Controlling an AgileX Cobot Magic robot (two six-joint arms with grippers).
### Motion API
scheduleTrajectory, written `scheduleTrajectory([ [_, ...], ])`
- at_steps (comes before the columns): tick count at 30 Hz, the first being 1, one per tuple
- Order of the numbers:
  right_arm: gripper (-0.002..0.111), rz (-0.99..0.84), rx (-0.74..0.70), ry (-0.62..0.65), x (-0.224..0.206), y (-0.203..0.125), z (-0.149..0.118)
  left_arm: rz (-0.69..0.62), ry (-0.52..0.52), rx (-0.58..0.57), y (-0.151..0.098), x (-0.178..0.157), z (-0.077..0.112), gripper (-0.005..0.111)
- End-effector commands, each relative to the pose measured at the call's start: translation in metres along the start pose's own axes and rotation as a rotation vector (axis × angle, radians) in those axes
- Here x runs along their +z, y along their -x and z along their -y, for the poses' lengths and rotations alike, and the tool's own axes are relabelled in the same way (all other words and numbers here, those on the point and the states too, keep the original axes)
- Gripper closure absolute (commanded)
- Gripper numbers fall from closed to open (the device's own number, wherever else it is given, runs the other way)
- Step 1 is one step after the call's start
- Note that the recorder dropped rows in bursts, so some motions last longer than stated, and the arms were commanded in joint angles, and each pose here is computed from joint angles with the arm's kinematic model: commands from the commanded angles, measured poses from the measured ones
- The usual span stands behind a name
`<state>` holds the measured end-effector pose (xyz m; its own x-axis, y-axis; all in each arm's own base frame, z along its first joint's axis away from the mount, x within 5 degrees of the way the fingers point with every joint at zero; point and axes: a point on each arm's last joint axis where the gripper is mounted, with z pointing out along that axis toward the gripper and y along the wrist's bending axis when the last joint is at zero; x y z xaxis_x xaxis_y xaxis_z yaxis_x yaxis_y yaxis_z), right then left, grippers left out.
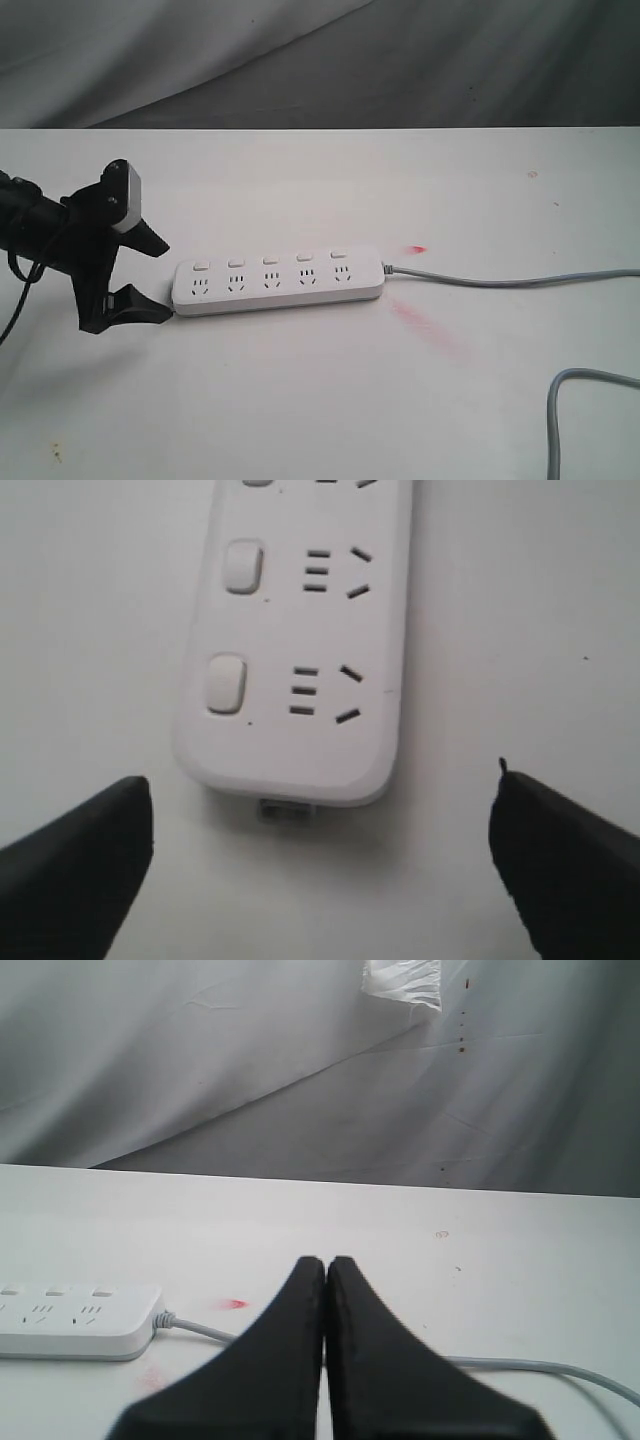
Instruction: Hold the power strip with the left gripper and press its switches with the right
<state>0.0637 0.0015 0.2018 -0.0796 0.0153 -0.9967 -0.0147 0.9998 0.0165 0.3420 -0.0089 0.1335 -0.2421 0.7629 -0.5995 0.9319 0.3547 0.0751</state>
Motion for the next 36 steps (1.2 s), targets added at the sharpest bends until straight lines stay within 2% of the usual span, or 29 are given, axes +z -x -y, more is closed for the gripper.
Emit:
scheduleTrajectory([
  [1, 0.108, 0.000, -0.006, -0.009, 0.000, -0.001, 0.001, 0.005, 0.065, -0.030, 0.000, 0.000, -0.007, 0.014],
  [19, 0.108, 0.000, -0.006, -0.009, 0.000, -0.001, 0.001, -0.018, 0.013, -0.029, -0.002, 0.023, -0.002, 0.013],
  [27, 0.108, 0.000, -0.006, -0.009, 0.000, -0.001, 0.001, 0.002, 0.019, -0.050, 0.001, 0.035, -0.011, 0.013],
  [36, 0.108, 0.000, -0.006, -0.009, 0.000, -0.001, 0.001, 0.016, -0.003, -0.073, -0.001, 0.040, -0.009, 0.013],
])
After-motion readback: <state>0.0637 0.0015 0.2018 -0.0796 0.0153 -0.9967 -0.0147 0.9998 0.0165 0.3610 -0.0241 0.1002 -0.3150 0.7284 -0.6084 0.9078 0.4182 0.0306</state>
